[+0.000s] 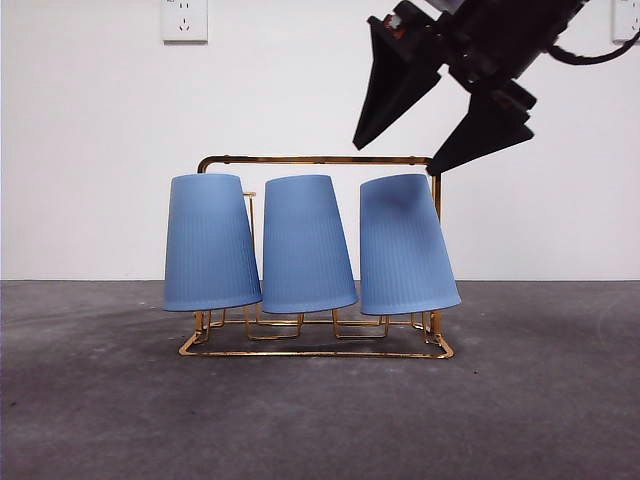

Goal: The left arm pick up the left cup on cup holder and place it on desk, then the right arm insert the right cup into the first cup, and then the left arm insert the mid cup into the first cup

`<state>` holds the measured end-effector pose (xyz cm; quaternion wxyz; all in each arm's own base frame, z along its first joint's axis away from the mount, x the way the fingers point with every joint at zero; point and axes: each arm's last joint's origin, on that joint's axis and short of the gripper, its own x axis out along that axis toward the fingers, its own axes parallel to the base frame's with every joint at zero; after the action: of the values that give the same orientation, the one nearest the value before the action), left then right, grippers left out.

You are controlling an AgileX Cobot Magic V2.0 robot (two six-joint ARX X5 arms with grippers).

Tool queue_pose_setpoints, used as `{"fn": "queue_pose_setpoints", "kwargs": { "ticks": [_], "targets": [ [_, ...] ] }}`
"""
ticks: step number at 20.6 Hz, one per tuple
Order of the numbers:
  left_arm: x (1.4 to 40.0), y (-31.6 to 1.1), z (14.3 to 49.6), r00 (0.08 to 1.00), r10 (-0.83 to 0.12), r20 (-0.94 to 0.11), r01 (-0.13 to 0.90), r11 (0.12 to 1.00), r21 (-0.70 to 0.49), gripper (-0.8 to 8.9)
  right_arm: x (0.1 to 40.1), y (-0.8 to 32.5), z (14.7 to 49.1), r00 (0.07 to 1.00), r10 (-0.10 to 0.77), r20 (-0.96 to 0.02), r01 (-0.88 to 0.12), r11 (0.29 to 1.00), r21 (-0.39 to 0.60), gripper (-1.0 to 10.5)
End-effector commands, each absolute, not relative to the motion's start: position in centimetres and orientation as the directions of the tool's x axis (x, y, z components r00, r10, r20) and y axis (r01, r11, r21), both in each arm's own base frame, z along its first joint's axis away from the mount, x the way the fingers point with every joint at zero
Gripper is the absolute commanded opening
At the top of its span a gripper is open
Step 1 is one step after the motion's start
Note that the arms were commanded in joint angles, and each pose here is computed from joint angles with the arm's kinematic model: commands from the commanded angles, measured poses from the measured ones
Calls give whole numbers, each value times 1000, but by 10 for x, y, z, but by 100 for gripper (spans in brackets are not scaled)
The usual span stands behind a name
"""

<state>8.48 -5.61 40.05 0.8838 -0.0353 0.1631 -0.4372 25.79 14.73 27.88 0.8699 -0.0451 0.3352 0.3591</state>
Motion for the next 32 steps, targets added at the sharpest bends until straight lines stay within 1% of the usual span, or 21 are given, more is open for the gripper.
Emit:
{"fn": "queue_pose_setpoints", "kwargs": {
  "ticks": [1, 5, 8, 9, 12, 14, 18, 21, 24, 28, 32],
  "targets": [
    [83, -56, 405, 563, -787, -251, 768, 611, -194, 564, 265, 155, 270, 513, 578, -635, -651, 743, 151, 543],
    [82, -55, 403, 557, -784, -273, 763, 613, -204, 564, 274, 160, 254, 511, 542, -667, -632, 763, 135, 542],
    [82, -55, 403, 556, -784, -277, 762, 614, -206, 564, 279, 162, 249, 524, 530, -667, -625, 771, 123, 464],
    [82, -55, 403, 556, -783, -278, 762, 614, -206, 564, 281, 164, 247, 526, 532, -664, -625, 771, 122, 458],
    [82, -55, 403, 556, -784, -278, 762, 614, -206, 564, 283, 165, 243, 527, 528, -666, -622, 774, 122, 316],
    [82, -55, 402, 556, -784, -278, 762, 614, -206, 564, 284, 166, 243, 528, 529, -664, -622, 774, 122, 268],
    [82, -55, 402, 556, -783, -278, 762, 614, -207, 564, 283, 166, 247, 540, 540, -646, -619, 774, 130, 261],
    [82, -55, 402, 556, -784, -278, 762, 614, -206, 564, 278, 163, 261, 566, 553, -611, -624, 772, 120, 261],
    [82, -55, 402, 556, -784, -278, 762, 614, -206, 564, 267, 157, 282, 603, 572, -556, -630, 769, 108, 261],
    [82, -55, 402, 556, -784, -278, 762, 614, -206, 564, 248, 147, 314, 652, 603, -459, -640, 763, 94, 261],
    [82, -55, 402, 555, -783, -279, 762, 614, -207, 564, 217, 130, 351, 700, 632, -332, -640, 762, 100, 261]
  ]
}}
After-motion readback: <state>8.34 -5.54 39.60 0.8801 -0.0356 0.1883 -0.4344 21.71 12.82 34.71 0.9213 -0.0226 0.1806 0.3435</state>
